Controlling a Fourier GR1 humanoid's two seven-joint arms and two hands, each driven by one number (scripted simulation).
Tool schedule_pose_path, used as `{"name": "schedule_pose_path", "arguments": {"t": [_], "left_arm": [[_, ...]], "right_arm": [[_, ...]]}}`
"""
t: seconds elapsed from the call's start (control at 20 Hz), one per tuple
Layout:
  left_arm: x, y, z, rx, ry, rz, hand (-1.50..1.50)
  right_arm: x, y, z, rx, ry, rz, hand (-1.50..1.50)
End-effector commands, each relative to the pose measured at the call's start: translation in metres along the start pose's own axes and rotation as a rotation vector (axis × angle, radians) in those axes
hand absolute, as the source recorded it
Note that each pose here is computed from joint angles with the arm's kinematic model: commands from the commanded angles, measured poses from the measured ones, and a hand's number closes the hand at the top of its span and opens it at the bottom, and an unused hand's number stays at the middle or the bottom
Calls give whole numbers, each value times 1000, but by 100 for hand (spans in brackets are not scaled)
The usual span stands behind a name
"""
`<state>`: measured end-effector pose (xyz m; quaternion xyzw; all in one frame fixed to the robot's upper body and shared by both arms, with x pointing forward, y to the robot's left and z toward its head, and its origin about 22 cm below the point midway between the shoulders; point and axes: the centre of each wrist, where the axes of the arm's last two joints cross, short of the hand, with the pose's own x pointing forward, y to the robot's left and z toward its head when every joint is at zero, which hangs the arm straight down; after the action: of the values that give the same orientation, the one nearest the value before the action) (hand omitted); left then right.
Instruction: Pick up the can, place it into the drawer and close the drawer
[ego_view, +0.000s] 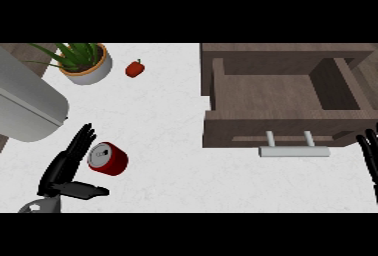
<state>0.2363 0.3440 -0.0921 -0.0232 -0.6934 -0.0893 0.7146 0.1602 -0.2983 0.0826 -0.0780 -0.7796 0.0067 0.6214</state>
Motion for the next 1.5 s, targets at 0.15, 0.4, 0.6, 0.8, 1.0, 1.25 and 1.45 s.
{"name": "schedule_pose_path", "arguments": {"t": [0.15, 0.4, 0.6, 0.8, 1.0, 1.25, 1.45], "left_arm": [[-15, -19, -12, -5, 15, -10, -150], [-1, -14, -29, -20, -4, 9, -150], [-3, -33, -37, -21, 14, 9, -150], [-12, -45, -40, -43, 5, 6, -150], [-2, -41, -59, -72, -13, -9, -150], [-17, -44, -43, -92, -36, 32, 150], [-18, -62, -41, -108, -56, 91, 150]], "right_arm": [[-3, 1, 10, 9, 4, 5, -150], [-3, 13, -7, -16, -1, -6, -150], [-2, 1, -3, -1, -12, -14, -150], [8, 2, 6, -18, -17, -5, -150], [14, -4, 1, 26, -8, -21, -150], [26, -6, 19, -11, -16, -7, -150], [5, -2, -1, -13, -1, -27, -150]]}}
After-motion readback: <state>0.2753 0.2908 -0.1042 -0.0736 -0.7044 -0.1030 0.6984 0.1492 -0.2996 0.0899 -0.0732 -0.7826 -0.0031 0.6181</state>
